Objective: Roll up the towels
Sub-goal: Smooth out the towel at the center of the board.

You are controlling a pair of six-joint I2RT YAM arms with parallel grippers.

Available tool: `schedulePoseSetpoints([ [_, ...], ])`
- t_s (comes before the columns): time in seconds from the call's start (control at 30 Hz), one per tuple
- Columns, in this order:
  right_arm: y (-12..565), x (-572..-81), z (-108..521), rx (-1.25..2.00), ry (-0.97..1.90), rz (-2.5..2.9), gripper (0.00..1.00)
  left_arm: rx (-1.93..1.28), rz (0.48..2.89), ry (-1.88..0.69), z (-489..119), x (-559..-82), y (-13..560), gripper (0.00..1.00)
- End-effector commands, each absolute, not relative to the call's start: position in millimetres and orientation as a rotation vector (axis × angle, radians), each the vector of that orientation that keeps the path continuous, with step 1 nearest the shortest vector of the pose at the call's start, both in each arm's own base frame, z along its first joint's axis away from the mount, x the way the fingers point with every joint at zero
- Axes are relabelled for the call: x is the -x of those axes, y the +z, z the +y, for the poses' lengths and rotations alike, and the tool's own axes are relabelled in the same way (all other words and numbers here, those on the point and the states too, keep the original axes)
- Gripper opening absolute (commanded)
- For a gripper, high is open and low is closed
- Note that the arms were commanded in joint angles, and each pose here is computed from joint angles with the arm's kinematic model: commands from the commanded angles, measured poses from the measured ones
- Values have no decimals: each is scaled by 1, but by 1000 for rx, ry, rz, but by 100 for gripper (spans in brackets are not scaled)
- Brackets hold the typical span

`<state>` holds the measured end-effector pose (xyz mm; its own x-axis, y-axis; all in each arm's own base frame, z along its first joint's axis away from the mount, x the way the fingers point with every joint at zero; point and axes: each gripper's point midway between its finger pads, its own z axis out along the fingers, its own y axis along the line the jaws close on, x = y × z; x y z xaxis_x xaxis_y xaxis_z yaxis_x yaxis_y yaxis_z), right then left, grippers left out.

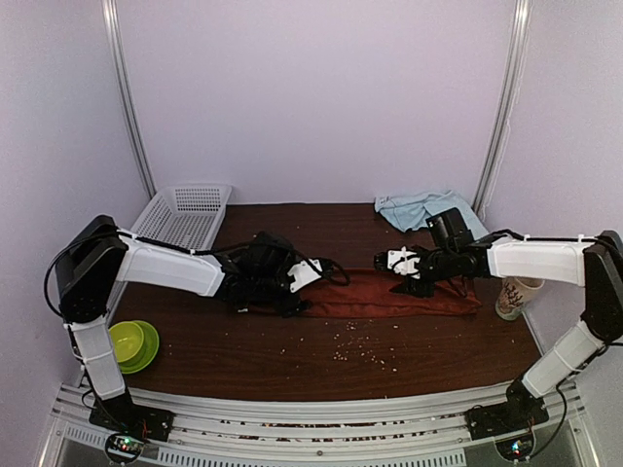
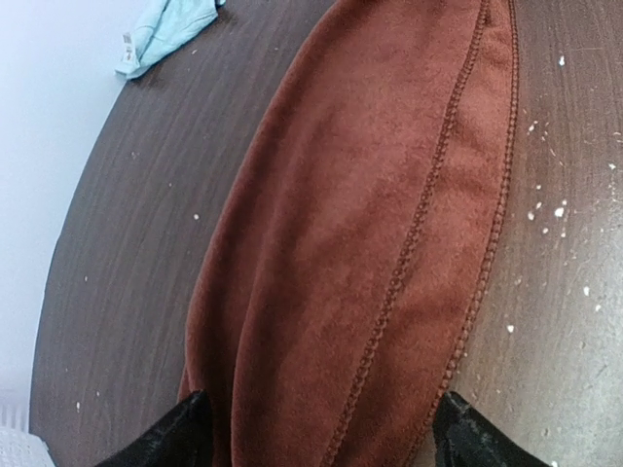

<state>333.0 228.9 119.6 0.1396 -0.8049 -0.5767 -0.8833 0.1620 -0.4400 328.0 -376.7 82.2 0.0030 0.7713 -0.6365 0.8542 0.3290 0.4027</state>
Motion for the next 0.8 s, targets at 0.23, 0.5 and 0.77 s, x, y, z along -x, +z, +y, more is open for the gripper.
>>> schedulePoseSetpoints([
  [0.23,78,-343,265,1601,58,1778,48,-1360,1680,-132,-385,-348,107,84],
  [0.5,57,-343,286,1611,-9,1808,43,-1138,1772,-112,-341,-359,128,92],
  [0.77,45,-347,292,1588,-77,1831,36,-1029,1842,-122,-314,-365,125,93],
])
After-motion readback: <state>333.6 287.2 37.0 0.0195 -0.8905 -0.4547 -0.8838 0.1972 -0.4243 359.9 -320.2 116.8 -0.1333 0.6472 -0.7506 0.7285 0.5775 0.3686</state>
